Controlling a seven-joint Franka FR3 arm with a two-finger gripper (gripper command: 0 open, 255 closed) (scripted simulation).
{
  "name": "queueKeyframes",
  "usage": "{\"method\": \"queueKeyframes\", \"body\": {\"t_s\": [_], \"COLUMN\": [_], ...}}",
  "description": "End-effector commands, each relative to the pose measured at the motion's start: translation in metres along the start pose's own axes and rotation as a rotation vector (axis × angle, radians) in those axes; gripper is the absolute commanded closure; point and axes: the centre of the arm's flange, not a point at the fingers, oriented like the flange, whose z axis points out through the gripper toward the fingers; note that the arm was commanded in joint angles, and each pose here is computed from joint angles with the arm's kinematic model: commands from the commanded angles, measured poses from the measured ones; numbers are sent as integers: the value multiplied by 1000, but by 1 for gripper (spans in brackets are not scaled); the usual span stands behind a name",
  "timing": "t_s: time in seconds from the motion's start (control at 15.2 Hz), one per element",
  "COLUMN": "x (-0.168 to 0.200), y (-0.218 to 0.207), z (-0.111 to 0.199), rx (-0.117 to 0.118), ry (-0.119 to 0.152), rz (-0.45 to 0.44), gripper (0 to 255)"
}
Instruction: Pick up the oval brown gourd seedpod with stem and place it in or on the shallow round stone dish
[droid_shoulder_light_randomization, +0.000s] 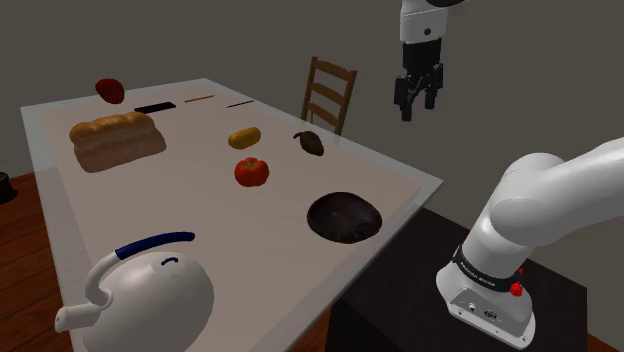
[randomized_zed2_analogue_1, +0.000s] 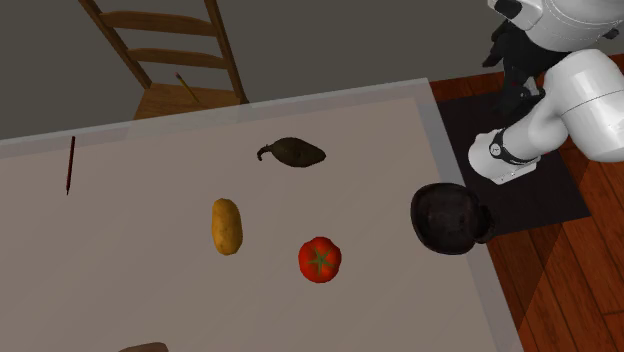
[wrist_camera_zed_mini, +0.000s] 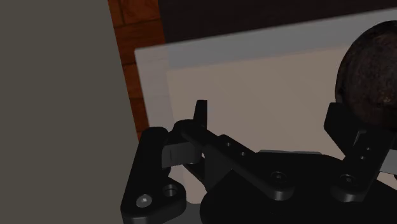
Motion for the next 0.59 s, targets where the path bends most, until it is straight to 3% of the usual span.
{"method": "queueKeyframes", "body": {"t_s": [0.0, 0.53], "x": [0, 94], "y": [0, -24], "z": [0, 30], "rx": [0, -54], "ry": [0, 38], "rz": [0, 0], "gripper": [0, 0]}}
